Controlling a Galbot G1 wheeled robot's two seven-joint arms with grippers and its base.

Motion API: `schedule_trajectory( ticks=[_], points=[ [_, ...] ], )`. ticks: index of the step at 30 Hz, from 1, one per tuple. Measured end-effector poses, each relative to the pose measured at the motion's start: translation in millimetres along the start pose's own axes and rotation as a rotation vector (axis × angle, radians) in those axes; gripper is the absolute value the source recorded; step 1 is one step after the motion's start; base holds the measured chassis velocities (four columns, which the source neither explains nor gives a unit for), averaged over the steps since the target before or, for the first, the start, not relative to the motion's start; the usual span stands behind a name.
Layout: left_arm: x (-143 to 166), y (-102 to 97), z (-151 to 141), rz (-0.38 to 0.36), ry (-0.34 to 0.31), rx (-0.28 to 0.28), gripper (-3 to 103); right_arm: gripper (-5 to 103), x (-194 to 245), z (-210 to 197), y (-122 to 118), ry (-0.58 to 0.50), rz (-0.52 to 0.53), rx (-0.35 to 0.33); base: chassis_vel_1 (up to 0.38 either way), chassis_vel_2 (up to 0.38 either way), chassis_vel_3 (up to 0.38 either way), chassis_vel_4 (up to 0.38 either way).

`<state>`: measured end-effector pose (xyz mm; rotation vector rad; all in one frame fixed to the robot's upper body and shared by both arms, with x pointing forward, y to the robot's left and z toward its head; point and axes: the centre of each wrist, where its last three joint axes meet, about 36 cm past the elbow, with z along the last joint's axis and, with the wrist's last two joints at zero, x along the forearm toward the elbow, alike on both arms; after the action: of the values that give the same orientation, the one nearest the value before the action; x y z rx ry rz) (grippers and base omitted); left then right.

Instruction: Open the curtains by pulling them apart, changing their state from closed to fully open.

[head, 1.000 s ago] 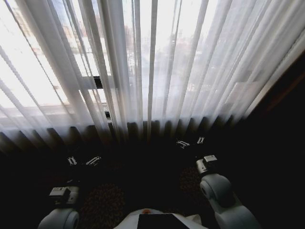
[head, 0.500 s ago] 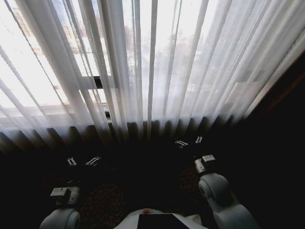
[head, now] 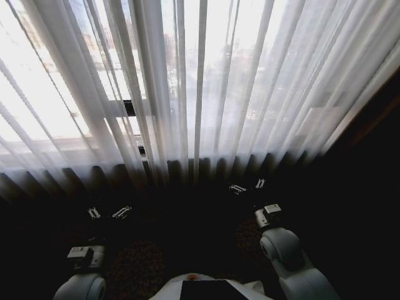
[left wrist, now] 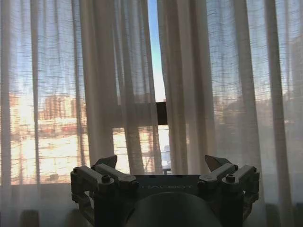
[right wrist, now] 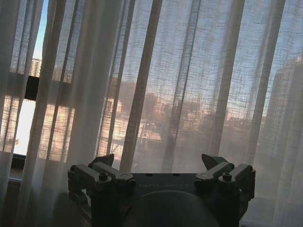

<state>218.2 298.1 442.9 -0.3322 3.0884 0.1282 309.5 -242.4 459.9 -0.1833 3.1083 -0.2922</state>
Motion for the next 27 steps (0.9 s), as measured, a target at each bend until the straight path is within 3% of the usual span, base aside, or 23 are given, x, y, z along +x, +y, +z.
schedule_trajectory(
  ticks=[2,3,4,5,6,8,16,27],
  points=[
    [0,-0.4,2,-0.204,0.000,0.002,100,100,0,0,1,0.001,-0.001,0.001,0.138,0.132,-0.138,-0.158],
    [0,-0.4,2,-0.204,0.000,0.002,100,100,0,0,1,0.001,-0.001,0.001,0.168,0.132,-0.138,-0.188],
    [1,-0.3,4,-0.371,0.002,0.002,100,100,1,1,1,0.002,-0.002,0.002,0.209,0.196,-0.175,-0.201],
    [1,-0.2,6,-0.441,0.003,0.001,100,100,1,1,1,0.003,-0.002,0.002,0.209,0.227,-0.227,-0.201],
    [1,-0.2,6,-0.441,0.003,0.001,100,100,1,1,1,0.003,-0.002,0.002,0.209,0.227,-0.227,-0.201],
    [1,0.3,8,-0.561,0.001,0.000,100,100,1,1,2,0.002,-0.003,0.002,0.267,0.229,-0.235,-0.231],
    [1,-0.3,5,-0.717,-0.011,0.007,100,100,0,2,5,-0.001,-0.009,-0.003,0.297,0.294,-0.295,-0.285],
    [-5,-0.5,-5,-0.762,-0.039,0.033,100,100,-1,8,4,-0.022,-0.005,-0.009,0.250,0.275,-0.252,-0.257]
  ],
)
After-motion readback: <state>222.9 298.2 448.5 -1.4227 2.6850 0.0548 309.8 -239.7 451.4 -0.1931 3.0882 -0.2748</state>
